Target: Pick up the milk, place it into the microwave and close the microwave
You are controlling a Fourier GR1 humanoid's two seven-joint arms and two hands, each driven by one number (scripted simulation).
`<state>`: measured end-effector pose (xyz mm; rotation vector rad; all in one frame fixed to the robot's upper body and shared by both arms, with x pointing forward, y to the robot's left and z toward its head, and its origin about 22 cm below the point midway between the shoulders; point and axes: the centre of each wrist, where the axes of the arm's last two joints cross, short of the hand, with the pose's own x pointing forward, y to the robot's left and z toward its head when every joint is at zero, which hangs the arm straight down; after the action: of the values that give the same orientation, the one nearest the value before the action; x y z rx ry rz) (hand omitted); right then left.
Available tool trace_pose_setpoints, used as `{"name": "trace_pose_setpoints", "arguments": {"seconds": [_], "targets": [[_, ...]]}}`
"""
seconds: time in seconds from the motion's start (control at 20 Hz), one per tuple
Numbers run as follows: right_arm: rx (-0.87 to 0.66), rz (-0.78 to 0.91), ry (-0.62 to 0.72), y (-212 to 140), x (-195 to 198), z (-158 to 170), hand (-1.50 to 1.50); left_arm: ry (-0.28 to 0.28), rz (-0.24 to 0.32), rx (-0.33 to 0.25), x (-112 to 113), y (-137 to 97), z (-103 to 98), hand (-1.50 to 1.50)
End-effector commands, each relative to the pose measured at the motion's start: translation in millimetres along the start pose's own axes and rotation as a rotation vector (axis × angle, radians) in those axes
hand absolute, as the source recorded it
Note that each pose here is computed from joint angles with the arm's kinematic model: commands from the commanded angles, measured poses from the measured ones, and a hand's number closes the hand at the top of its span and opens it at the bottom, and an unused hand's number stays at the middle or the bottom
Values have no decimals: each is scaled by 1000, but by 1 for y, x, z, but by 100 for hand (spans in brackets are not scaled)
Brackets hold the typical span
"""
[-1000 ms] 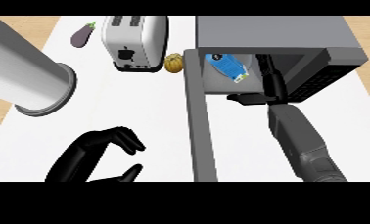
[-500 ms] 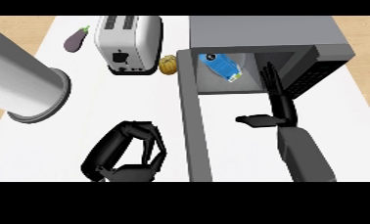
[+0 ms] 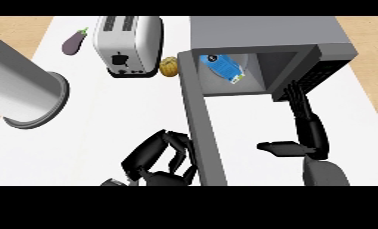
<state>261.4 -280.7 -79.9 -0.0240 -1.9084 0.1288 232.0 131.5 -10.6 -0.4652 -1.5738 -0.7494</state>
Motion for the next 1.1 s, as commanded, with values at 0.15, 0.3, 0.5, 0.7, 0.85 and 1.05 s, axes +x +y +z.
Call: {"name": "trace_pose_setpoints", "arguments": {"seconds": [0.15,0.3,0.5,0.7,0.85,1.05], "targets": [[-24,25,-42,-32,56,26,-150,-6,-50,-152,-19,-66,-23,150],[-12,-18,-71,-23,83,24,-150,41,-108,-173,-17,-69,-47,150],[1,-60,-92,-47,107,32,-150,32,-107,-78,-13,-93,-58,150],[43,-99,-94,-45,114,27,-150,19,-77,30,-2,-109,-64,150],[70,-96,-111,-58,123,27,-150,-19,-33,100,6,-94,-81,150],[151,-134,-142,-55,139,14,-150,-44,-2,176,14,-89,-90,150]]}}
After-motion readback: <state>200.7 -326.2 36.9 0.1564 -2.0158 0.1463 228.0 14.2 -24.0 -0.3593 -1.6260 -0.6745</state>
